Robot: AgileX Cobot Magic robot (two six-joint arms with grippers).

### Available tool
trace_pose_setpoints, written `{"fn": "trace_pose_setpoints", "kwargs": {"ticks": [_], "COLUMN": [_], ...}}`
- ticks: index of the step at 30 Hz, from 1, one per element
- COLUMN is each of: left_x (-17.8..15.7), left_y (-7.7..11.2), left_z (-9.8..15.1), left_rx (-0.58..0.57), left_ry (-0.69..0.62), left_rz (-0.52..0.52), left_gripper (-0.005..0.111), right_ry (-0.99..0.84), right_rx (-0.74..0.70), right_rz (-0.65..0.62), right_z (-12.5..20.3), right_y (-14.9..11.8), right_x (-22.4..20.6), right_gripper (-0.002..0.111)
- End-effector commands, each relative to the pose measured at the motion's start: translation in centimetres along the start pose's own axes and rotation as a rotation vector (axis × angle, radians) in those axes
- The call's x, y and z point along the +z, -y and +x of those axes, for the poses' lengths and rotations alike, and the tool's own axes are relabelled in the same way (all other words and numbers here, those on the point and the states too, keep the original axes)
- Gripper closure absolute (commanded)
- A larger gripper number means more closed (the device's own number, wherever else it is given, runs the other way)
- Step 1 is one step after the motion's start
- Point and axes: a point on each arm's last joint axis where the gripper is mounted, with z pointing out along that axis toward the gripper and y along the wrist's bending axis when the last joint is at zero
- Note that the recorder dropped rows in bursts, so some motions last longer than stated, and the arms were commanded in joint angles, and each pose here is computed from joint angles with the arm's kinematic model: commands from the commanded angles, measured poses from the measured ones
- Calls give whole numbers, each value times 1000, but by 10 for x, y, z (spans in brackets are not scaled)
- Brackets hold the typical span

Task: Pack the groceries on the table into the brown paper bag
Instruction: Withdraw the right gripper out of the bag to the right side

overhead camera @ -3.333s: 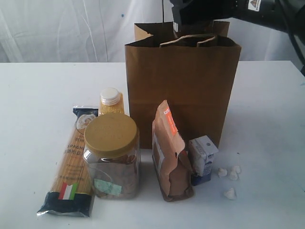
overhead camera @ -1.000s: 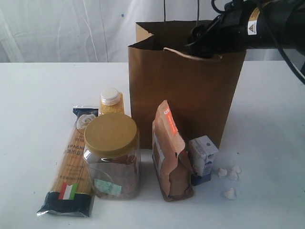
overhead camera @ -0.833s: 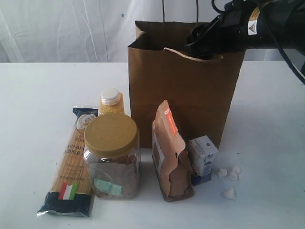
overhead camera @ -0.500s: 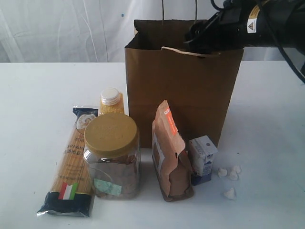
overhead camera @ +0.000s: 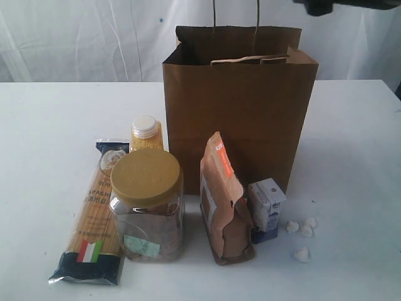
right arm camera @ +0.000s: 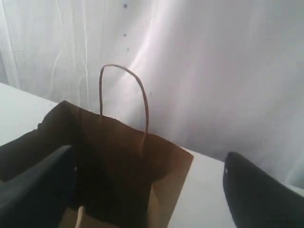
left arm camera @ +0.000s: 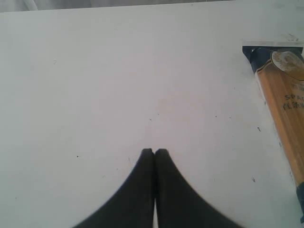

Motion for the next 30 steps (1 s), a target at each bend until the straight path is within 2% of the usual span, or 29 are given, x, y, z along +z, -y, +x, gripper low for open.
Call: {"fn": "trace_pose_setpoints", "kwargs": {"ticks": [1,5,11,14,18,24,30], "left_x": [0,0,0,0,0,0,0], "left_y": [0,0,0,0,0,0,0], "left_z": [1,1,1,1,1,1,1], "left_rx": [-6,-6,-6,-6,-6,-6,-6], "left_ry": [-2,-2,-2,-2,-2,-2,-2], "left_rz": [-4,-4,-4,-4,-4,-4,-4], "left_gripper": [107,107,107,107,107,107,107], "right_ry": [-79,-228,-532,-535,-535,-599,-712], "right_rx": [82,126,118,132,177,154,131], "right_rz": [43,74,95,85,53,124,133], "right_z": [-1,11,39,41,53,91,139], "right_y": [10,17,20,20,16,19,15], "right_x": [-48,-88,-130,-138,-148,-151,-149], "right_gripper": [30,31,31,35,54,108,108]}}
